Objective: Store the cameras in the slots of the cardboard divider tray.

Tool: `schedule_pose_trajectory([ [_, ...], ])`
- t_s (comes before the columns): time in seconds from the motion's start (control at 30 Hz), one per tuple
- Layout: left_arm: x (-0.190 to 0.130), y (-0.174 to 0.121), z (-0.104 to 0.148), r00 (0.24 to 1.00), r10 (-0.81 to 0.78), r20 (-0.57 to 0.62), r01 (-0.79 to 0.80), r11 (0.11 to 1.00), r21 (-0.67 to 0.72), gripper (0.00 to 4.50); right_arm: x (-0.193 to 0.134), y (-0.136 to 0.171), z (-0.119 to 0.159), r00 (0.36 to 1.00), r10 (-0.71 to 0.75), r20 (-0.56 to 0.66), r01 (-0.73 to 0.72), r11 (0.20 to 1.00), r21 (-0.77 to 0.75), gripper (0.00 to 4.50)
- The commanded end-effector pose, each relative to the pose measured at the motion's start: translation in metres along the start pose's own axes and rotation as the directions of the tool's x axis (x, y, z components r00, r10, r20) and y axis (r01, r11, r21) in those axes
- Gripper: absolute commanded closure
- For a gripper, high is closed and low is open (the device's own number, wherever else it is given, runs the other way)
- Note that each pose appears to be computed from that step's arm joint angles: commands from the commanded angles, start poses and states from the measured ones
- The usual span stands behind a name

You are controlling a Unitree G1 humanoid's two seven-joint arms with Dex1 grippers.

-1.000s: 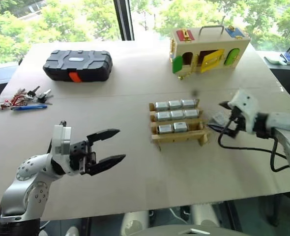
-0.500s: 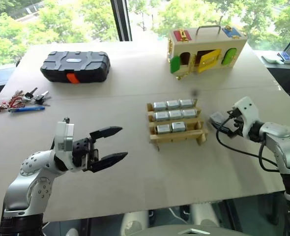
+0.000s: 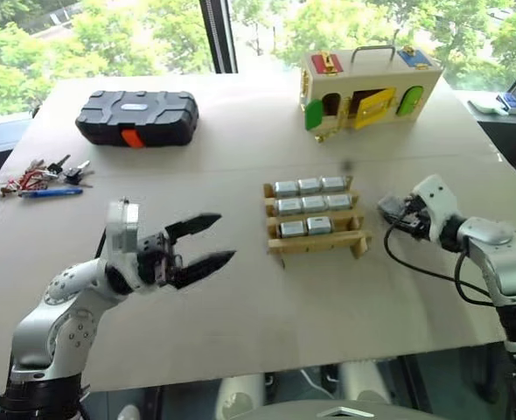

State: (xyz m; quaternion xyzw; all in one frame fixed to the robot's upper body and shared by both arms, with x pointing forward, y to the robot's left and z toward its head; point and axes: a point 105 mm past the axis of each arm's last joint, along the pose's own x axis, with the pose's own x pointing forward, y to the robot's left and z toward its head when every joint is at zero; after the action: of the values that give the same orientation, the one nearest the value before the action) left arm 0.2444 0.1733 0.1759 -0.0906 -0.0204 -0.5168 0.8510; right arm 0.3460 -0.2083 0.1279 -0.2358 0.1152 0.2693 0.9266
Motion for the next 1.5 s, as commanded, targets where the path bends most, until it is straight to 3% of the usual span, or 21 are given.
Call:
schedule_pose_trajectory([
  [0.03,0.022,-0.004,0.019,0.999,0.051,-0.003,-0.051,0.996,-0.071,0.0,-0.021,-0.003,0.074,0.975,-0.028,0.221,0.093,0.953,-0.288,2.6],
  [0.1,0.033,-0.001,0.023,0.995,0.065,-0.07,-0.073,0.989,-0.126,0.0,-0.026,0.012,0.105,0.951,0.021,0.307,0.103,0.919,-0.381,2.6],
  [0.17,0.05,-0.005,0.041,1.0,-0.004,-0.008,0.002,0.979,-0.206,0.0,-0.026,0.032,0.129,0.925,0.079,0.371,0.095,0.899,-0.428,2.6],
  [0.3,0.078,0.005,0.055,1.0,0.018,0.006,-0.016,0.966,-0.258,0.0,-0.018,0.07,0.156,0.88,0.203,0.429,0.059,0.85,-0.523,2.6],
  [0.47,0.1,0.006,0.057,1.0,-0.008,-0.006,0.007,0.962,-0.274,0.0,-0.01,0.097,0.173,0.836,0.311,0.452,0.022,0.804,-0.594,2.6],
  [0.8,0.105,0.008,0.056,1.0,-0.029,-0.004,0.027,0.96,-0.277,0.0,-0.01,0.118,0.192,0.767,0.408,0.495,-0.01,0.779,-0.627,2.6],
  [0.93,0.106,0.009,0.057,0.999,-0.032,0.021,0.037,0.955,-0.294,1.15,-0.008,0.122,0.192,0.757,0.436,0.487,-0.036,0.772,-0.634,2.6],
  [1.07,0.103,0.008,0.06,0.999,-0.044,0.024,0.049,0.95,-0.307,3.14,-0.009,0.122,0.189,0.75,0.451,0.484,-0.067,0.78,-0.622,2.6],
  [1.1,0.102,0.007,0.06,0.999,-0.044,0.024,0.049,0.951,-0.306,3.67,-0.009,0.122,0.189,0.747,0.454,0.485,-0.076,0.784,-0.616,1.8],
  [1.17,0.102,0.007,0.06,0.999,-0.044,0.025,0.049,0.952,-0.304,3.7,-0.009,0.12,0.189,0.747,0.448,0.491,-0.08,0.794,-0.603,1.19],
  [1.23,0.102,0.007,0.061,0.999,-0.042,0.028,0.048,0.955,-0.292,3.7,-0.009,0.116,0.185,0.756,0.426,0.496,-0.07,0.807,-0.586,0.21],
  [1.27,0.103,0.007,0.062,0.999,-0.043,0.03,0.049,0.958,-0.282,3.7,-0.009,0.111,0.183,0.766,0.399,0.504,-0.056,0.822,-0.567,0.0],
  [1.5,0.114,0.008,0.059,0.999,-0.042,-0.001,0.042,0.988,-0.146,3.7,-0.035,0.073,0.147,0.821,0.257,0.51,-0.089,0.94,-0.33,0.0],
])
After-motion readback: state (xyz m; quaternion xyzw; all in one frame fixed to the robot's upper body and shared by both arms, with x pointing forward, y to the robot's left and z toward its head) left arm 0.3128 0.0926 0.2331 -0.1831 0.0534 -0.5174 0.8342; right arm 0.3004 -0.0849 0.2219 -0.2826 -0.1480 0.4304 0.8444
